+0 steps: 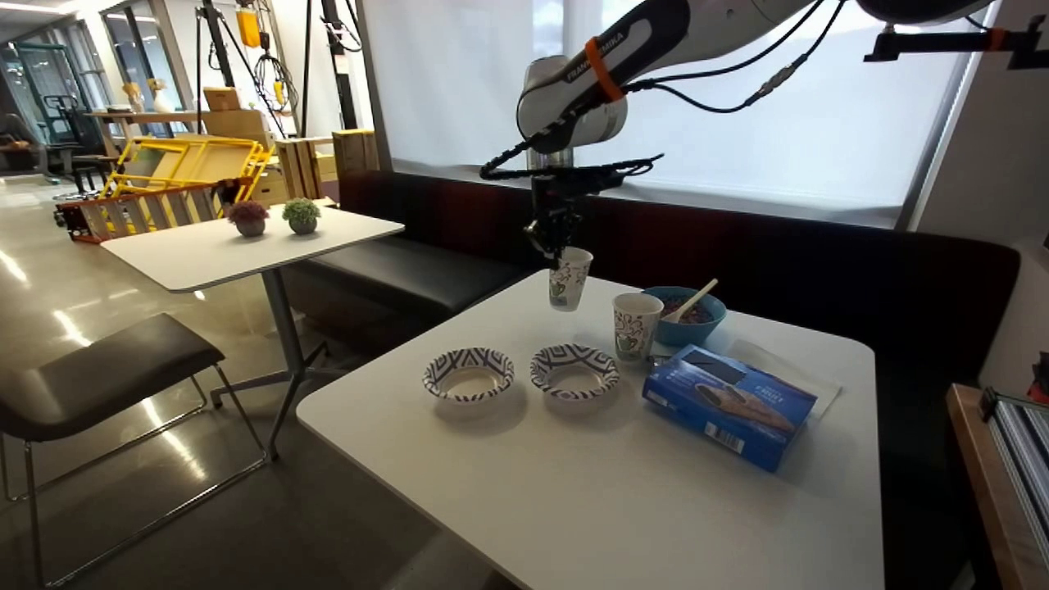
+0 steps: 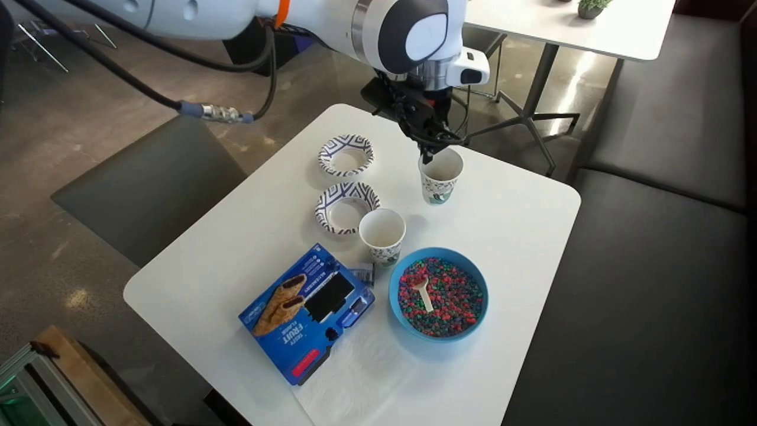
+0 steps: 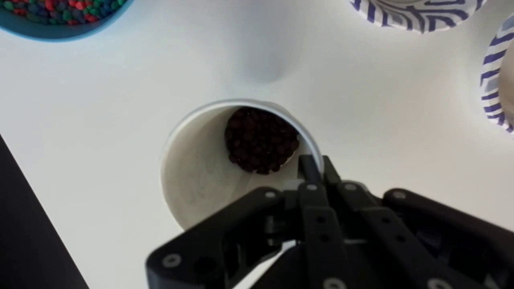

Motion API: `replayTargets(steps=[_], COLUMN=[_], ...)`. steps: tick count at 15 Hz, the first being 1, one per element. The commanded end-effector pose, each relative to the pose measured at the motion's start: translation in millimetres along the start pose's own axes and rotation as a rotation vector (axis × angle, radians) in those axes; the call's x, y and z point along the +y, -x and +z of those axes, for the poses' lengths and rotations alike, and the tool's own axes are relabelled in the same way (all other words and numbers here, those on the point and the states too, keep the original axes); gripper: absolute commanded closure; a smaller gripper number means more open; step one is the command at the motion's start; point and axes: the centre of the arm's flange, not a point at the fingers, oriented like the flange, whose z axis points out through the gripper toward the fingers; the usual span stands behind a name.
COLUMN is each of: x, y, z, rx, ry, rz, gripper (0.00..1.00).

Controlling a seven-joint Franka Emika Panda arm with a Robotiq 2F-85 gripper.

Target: Pour the contents in the cup into the bowl

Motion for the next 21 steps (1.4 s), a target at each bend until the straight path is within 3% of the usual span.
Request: replayTargets(steps=[1, 13, 14, 17, 21], x=[-35, -181, -173, -190, -185], y=[30, 91, 67, 79, 77], z=[-17, -26, -31, -26, -27], rx=[0.025, 0.078, 0.058, 0.055, 0.056], ry=[0.051, 0.283, 0.243, 0.270, 0.275], rz=[-0.054, -0.337, -0.310, -0.344, -0.338], gripper=[0.99, 0.99, 0.96, 0.96, 0.96])
